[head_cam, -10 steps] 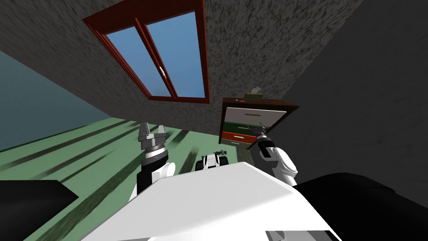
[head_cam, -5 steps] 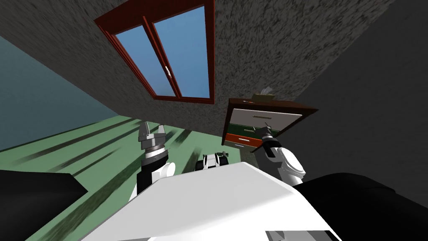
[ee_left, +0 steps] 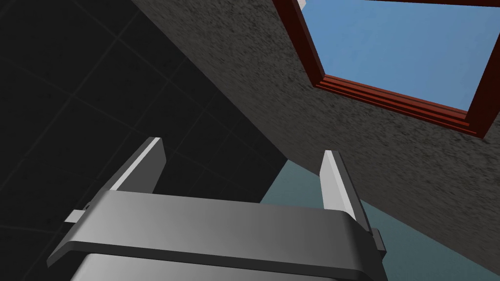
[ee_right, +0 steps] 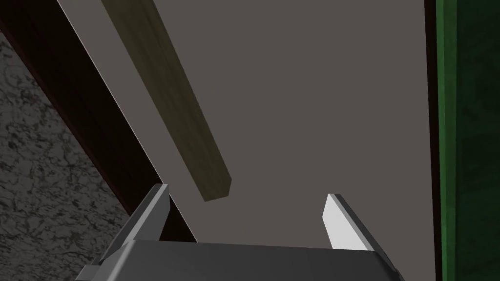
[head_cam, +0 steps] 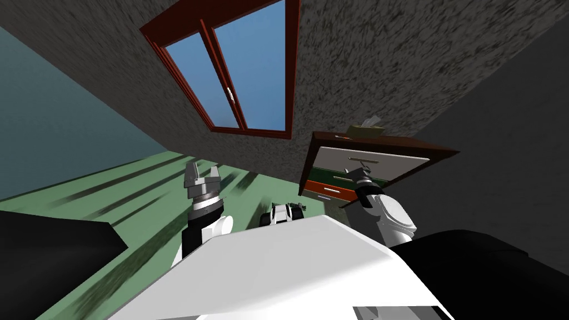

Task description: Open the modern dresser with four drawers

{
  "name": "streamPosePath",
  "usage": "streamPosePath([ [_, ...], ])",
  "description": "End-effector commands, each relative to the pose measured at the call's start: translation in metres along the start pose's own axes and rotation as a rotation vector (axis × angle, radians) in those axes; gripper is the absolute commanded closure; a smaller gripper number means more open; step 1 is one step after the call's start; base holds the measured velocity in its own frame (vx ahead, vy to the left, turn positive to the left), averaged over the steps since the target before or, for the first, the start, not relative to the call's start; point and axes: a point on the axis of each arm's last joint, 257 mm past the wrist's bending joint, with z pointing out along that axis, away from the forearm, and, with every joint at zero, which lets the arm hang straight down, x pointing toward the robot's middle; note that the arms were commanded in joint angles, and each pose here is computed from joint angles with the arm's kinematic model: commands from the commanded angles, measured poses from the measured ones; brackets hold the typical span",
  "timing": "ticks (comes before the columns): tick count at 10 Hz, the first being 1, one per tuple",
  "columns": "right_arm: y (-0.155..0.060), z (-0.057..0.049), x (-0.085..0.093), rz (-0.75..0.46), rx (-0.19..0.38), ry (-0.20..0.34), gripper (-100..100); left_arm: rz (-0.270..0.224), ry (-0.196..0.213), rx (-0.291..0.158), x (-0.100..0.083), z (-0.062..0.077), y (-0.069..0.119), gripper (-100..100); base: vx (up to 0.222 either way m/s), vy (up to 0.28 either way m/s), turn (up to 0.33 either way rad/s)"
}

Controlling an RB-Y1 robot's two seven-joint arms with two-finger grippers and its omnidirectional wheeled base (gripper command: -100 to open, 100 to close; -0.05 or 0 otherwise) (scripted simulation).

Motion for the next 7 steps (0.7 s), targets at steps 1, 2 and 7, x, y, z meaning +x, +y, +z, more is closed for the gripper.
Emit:
streamPosePath([
  [1, -0.015, 0.002, 0.017, -0.122, 0.018, 0.037, -100, 0.0, 0.0, 0.0, 0.0, 0.0, 0.0, 0, 0.065, 0.053, 0.051],
  [2, -0.023, 0.003, 0.024, -0.178, 0.026, 0.052, -100, 0.0, 0.0, 0.0, 0.0, 0.0, 0.0, 0, 0.063, 0.061, 0.063],
  [7, -0.03, 0.005, 0.029, -0.185, 0.028, 0.054, 100, 0.0, 0.0, 0.0, 0.0, 0.0, 0.0, 0, 0.041, 0.008, 0.01],
])
